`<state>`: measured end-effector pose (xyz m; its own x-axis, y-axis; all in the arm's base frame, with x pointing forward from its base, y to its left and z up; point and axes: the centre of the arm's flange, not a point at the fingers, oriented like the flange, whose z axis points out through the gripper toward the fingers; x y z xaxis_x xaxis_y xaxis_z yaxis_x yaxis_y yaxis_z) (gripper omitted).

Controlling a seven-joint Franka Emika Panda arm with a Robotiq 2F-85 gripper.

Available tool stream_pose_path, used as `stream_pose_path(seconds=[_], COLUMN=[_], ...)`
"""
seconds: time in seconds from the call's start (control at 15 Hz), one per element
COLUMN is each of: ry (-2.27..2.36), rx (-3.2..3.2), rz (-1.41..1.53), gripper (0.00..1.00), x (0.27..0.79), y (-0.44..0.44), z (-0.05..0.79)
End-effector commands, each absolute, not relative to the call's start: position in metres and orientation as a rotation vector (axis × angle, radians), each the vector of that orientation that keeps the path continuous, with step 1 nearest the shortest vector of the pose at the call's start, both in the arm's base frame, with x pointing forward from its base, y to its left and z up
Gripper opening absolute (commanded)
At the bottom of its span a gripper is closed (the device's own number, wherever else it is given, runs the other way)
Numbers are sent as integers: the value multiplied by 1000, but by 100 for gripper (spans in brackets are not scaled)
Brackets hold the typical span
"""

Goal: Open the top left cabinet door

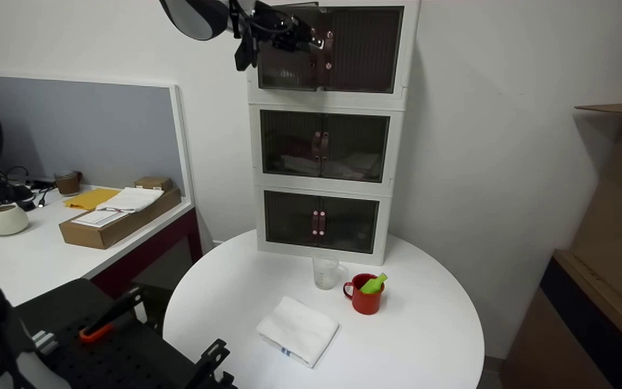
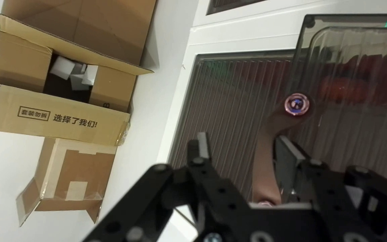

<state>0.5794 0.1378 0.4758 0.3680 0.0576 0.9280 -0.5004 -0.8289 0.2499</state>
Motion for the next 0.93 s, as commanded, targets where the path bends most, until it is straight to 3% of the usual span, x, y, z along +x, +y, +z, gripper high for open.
stream_pose_path(seconds=[0.0, 0.13, 0.2, 0.87], ry=[-423, -428, -423, -213], rx=[2152, 2183, 2209, 2453], rz=[1489, 1496, 1500, 1519], gripper=[82, 97, 100, 100], x=[564, 559, 555, 514], y=[127, 129, 131, 148], z=[479, 483, 486, 548])
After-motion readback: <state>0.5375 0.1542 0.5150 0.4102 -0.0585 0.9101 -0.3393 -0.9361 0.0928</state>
